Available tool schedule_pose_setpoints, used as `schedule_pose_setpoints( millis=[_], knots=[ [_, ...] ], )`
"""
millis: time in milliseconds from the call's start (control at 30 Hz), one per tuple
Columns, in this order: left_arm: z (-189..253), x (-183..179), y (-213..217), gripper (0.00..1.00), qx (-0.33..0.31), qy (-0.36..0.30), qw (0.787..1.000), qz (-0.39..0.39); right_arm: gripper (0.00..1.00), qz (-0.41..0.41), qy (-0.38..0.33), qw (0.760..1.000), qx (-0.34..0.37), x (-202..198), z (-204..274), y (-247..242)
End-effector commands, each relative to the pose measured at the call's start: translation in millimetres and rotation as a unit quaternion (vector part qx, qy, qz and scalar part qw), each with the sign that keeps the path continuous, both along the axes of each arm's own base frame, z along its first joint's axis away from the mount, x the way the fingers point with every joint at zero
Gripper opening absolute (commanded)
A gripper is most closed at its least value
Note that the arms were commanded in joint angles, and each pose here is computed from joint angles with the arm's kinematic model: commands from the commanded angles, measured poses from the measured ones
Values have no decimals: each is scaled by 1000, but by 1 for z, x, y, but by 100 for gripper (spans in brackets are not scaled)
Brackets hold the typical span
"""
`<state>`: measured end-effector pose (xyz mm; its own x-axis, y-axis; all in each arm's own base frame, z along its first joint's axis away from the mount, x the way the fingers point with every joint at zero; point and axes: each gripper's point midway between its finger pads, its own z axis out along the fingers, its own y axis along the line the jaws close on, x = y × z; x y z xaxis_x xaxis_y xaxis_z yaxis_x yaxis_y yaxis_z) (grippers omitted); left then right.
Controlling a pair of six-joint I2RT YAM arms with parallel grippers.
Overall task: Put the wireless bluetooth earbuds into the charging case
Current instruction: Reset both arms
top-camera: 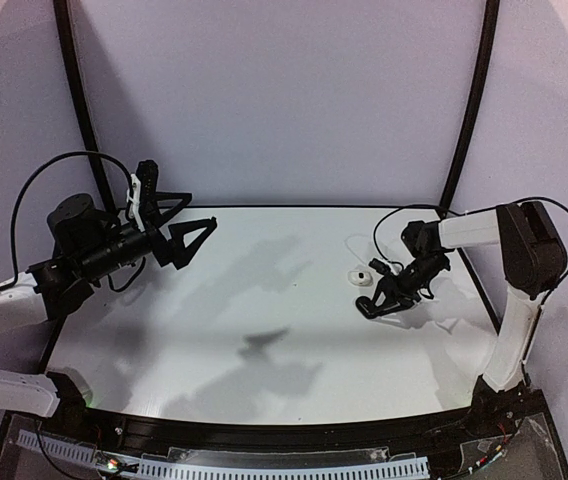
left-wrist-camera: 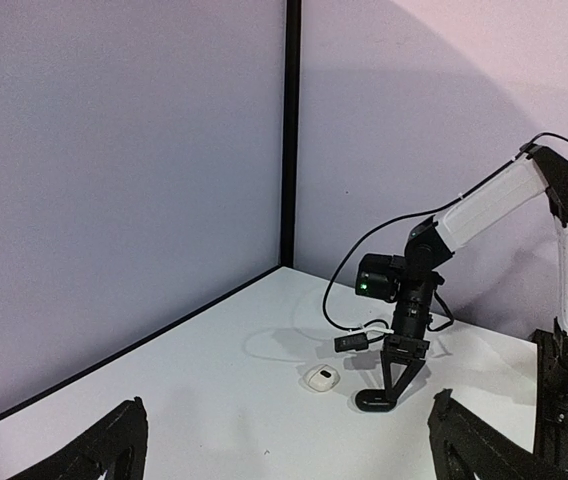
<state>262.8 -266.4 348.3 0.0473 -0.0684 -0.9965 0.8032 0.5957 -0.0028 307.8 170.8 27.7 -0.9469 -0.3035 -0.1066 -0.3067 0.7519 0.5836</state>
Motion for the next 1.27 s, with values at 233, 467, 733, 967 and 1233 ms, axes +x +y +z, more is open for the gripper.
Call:
schedule_pose_setpoints(
  millis=[233,467,733,967,1233],
  knots=[
    [-1,1,5,99,4,1,1000,7,58,-5,-76,996,-37,21,45,-13],
    [-40,65,77,99,-12,69,974,217,65,-185,-343,919,-54,96,170,-72],
    [-159,90,230,99,-15,173,857,486,80,-382,-565,722,-113,49,246,-173],
    [-175,67,262,94,-49,187,812,551,86,-431,-608,658,-106,-11,212,-191],
    [-170,70,261,89,-47,174,819,544,87,-443,-609,651,-99,-30,181,-194]
  ],
)
